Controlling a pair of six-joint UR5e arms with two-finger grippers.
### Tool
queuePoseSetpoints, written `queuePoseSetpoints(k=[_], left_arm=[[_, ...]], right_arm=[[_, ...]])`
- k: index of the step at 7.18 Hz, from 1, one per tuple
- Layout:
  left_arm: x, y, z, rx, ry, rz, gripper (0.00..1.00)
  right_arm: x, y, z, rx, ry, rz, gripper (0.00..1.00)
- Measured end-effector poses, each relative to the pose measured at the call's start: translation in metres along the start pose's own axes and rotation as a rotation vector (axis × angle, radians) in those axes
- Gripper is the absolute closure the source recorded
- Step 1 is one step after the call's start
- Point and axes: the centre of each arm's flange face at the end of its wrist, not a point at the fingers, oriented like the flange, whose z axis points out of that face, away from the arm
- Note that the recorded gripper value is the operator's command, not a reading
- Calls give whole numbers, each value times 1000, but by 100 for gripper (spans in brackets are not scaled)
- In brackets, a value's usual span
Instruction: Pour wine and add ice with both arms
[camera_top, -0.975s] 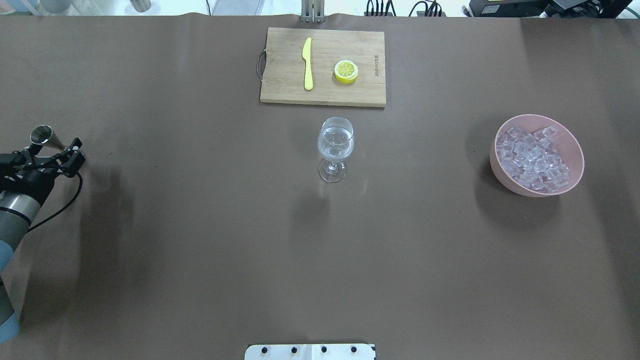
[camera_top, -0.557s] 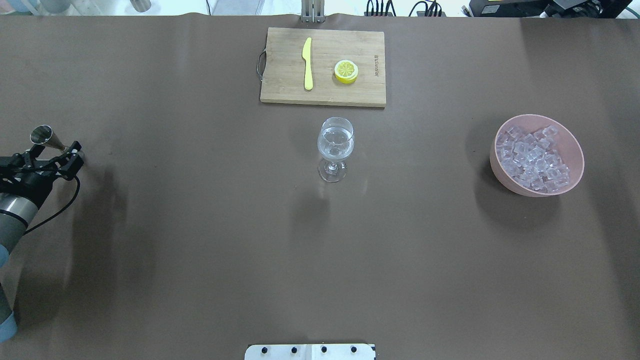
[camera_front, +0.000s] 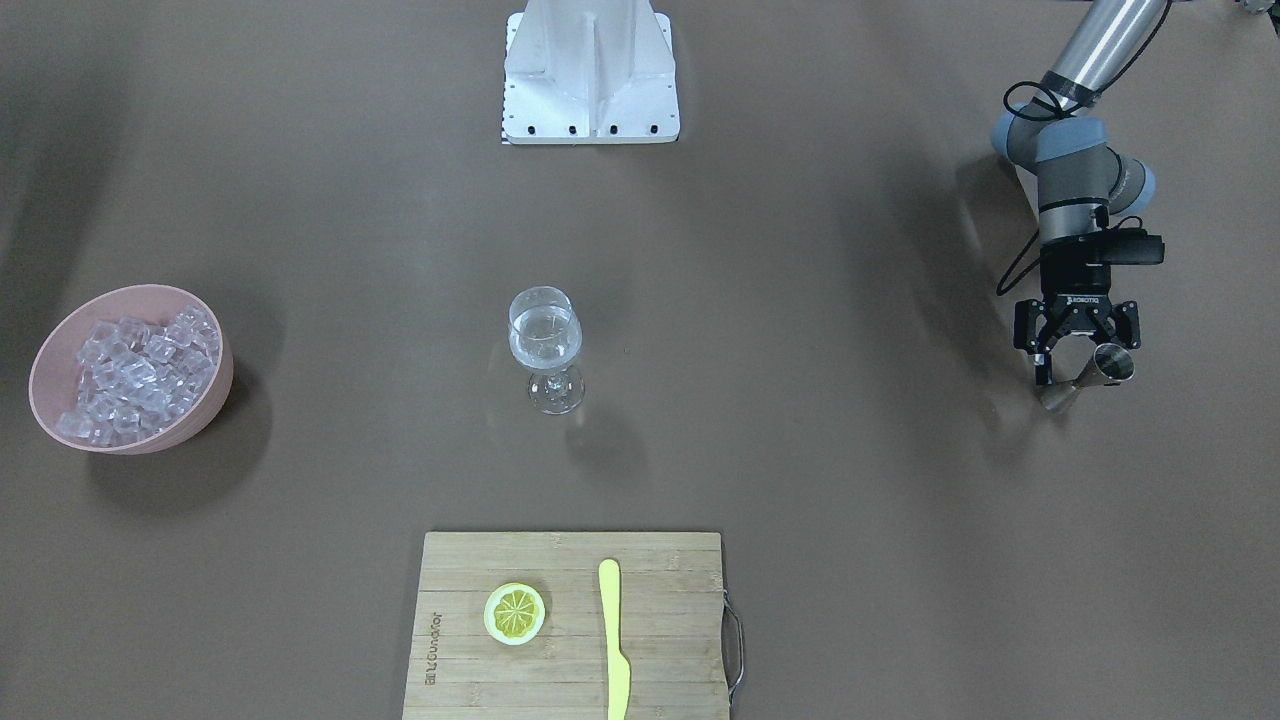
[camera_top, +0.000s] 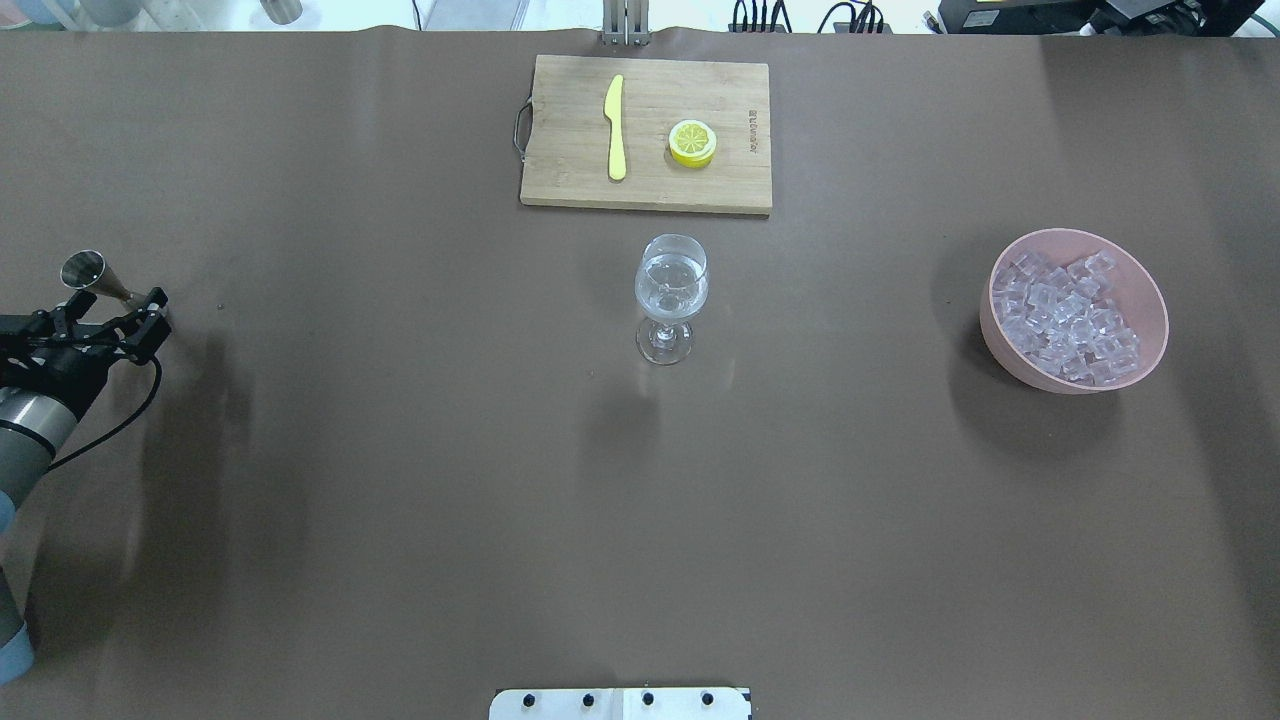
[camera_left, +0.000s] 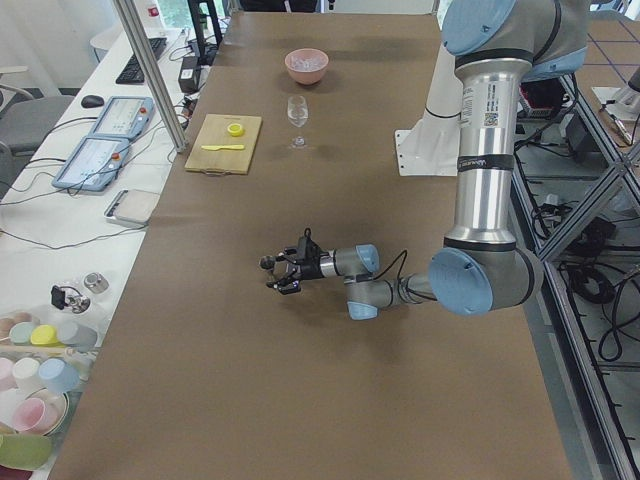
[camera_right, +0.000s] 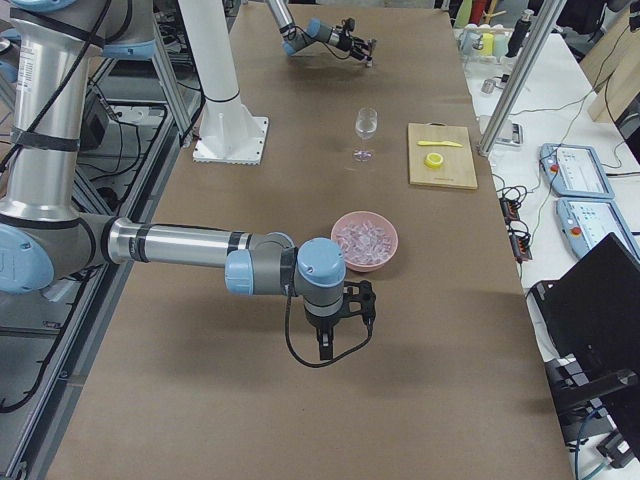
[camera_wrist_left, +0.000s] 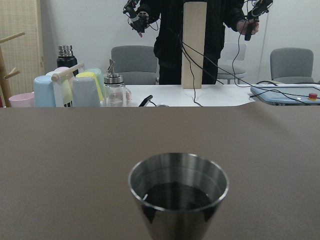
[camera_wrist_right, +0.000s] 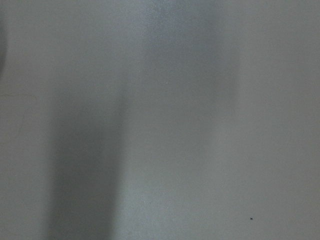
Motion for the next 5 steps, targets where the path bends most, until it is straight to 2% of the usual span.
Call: queuePoseSetpoints(k=[4, 5], left_arm=[[-2, -2, 2, -7, 1, -2, 8], [-3, -3, 2, -6, 0, -3, 16]], right_arm=[[-1, -3, -1, 3, 1, 0, 0], [-1, -3, -1, 4, 1, 1, 0]])
